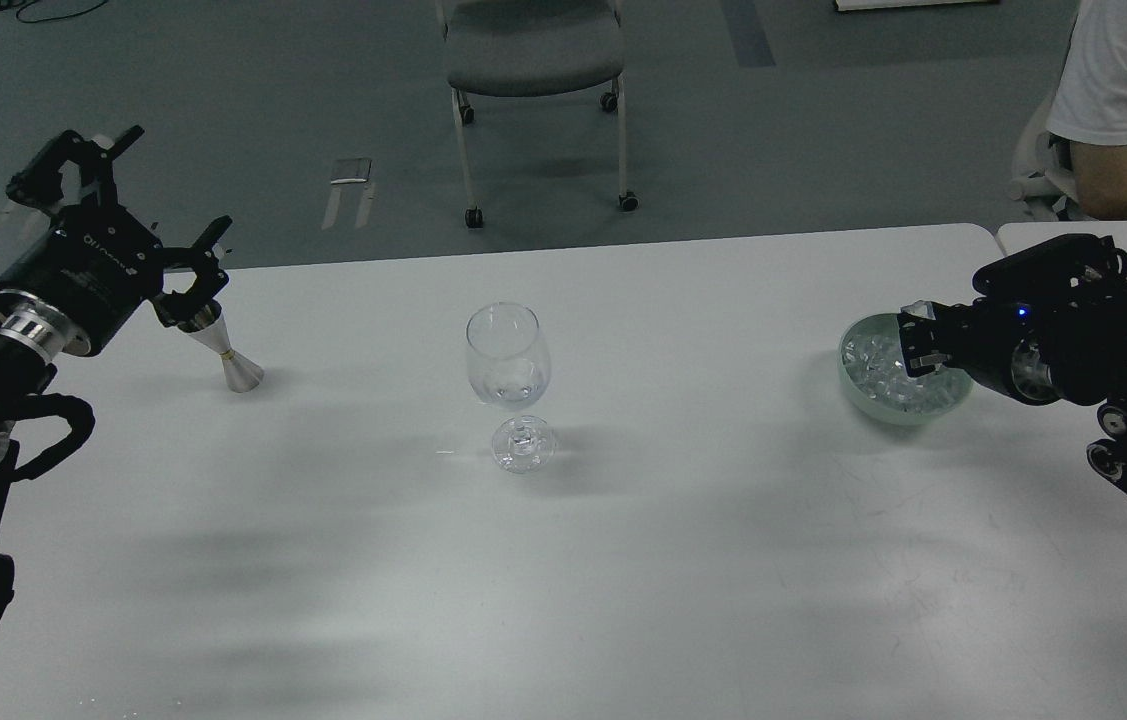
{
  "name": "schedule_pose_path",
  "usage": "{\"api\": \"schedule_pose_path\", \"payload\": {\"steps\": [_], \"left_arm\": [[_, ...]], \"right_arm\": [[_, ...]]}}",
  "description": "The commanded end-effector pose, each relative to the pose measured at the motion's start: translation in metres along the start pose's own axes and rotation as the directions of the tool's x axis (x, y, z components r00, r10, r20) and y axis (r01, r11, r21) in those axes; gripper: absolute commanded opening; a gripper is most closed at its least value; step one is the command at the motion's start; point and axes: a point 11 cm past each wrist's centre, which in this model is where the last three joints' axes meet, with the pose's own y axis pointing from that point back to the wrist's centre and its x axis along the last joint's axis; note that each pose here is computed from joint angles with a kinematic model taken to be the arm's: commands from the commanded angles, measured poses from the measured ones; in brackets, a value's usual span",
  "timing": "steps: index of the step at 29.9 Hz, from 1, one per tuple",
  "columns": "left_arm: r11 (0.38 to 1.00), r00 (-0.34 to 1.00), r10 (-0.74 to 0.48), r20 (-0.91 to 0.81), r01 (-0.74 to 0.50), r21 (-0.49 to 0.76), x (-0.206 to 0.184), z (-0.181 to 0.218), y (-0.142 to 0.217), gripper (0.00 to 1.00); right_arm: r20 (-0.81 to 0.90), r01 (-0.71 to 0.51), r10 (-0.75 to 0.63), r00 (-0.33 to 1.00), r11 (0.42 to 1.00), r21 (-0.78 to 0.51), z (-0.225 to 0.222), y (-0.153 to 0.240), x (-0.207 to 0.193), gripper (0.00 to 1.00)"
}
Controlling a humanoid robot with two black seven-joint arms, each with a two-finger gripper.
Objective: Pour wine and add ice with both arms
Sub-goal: 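Lift the ice with the right gripper and carry it over the wine glass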
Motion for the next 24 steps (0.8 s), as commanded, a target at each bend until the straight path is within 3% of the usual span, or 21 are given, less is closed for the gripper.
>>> {"api": "schedule_pose_path", "payload": {"steps": [1, 9, 15, 19, 24], "left_arm": [[1.000, 1.000, 0.000, 0.003, 0.000, -0.001, 0.000, 0.001, 0.000, 0.98], [1.000, 1.000, -0.001, 0.007, 0.001, 0.002, 0.000, 0.001, 0.000, 0.98], [1.000, 1.000, 0.003, 0.012, -0.003, 0.002, 0.001, 0.003, 0.001, 0.98], [1.000, 1.000, 0.004, 0.014, -0.004, 0.001, 0.001, 0.004, 0.001, 0.98], [1.000, 1.000, 0.002, 0.011, -0.002, 0.002, 0.001, 0.003, 0.001, 0.98]], "right_arm": [[0.039, -0.106, 0.106, 0.994, 0.994, 0.014, -0.002, 0.010, 0.034, 0.17], [0.160, -0.351, 0.329, 0.931, 0.926, 0.141, -0.056, 0.026, 0.101, 0.17], [0.278, -0.495, 0.420, 0.864, 0.810, 0.314, -0.142, 0.035, 0.145, 0.17], [0.341, -0.534, 0.421, 0.841, 0.750, 0.391, -0.188, 0.037, 0.162, 0.17], [0.352, -0.507, 0.373, 0.858, 0.718, 0.476, -0.233, 0.037, 0.155, 0.17]]}}
